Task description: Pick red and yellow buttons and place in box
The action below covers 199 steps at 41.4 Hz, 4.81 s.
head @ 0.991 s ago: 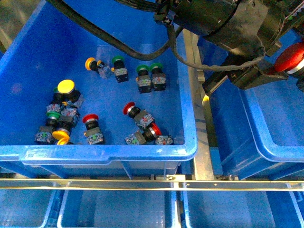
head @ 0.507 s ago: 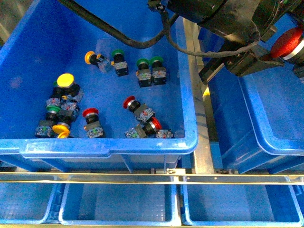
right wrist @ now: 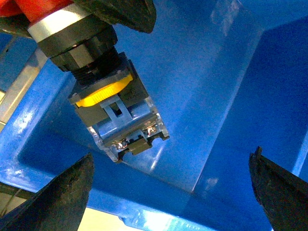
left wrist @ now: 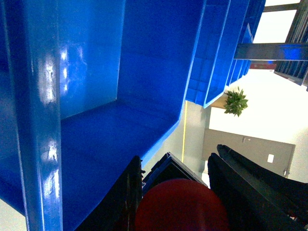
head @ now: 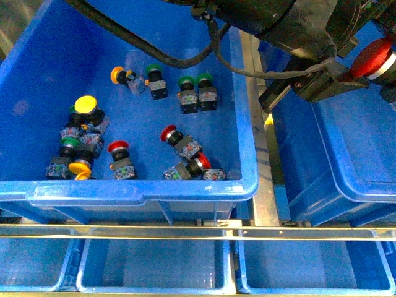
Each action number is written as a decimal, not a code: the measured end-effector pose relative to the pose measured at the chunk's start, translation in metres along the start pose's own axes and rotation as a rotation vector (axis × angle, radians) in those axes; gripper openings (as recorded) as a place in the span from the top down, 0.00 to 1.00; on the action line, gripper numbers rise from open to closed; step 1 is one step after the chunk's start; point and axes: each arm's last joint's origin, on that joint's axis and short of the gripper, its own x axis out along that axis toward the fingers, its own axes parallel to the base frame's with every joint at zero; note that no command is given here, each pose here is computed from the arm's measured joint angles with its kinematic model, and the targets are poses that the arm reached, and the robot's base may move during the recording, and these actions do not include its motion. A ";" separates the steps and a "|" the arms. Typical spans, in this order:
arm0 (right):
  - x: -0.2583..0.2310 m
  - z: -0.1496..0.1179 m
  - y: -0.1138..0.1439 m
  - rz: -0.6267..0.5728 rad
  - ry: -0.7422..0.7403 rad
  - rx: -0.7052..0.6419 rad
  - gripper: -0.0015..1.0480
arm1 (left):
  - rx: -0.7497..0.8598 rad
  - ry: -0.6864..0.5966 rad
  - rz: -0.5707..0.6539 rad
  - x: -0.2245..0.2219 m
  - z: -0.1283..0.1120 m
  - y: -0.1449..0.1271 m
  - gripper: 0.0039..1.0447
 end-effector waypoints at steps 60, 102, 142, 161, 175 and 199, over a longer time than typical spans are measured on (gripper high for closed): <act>0.010 0.015 0.002 0.076 -0.024 -0.156 0.50 | -0.004 0.011 0.003 0.003 -0.005 -0.002 0.68; 0.005 0.017 -0.002 0.045 -0.056 -0.165 0.74 | 0.000 -0.013 0.022 0.004 -0.003 -0.002 0.08; 0.006 0.005 0.000 0.042 -0.047 -0.179 0.74 | 0.389 -0.109 0.155 -0.021 0.017 -0.004 0.08; 0.007 0.006 -0.001 0.055 -0.054 -0.196 0.74 | 0.441 -0.090 0.162 -0.026 0.027 -0.004 0.08; 0.009 -0.001 -0.003 -0.011 0.038 -0.166 0.74 | 0.394 -0.205 0.128 -0.026 0.042 -0.008 0.08; 0.005 -0.010 -0.003 -0.044 0.050 -0.137 0.74 | 0.395 -0.229 0.197 -0.071 0.037 0.004 0.08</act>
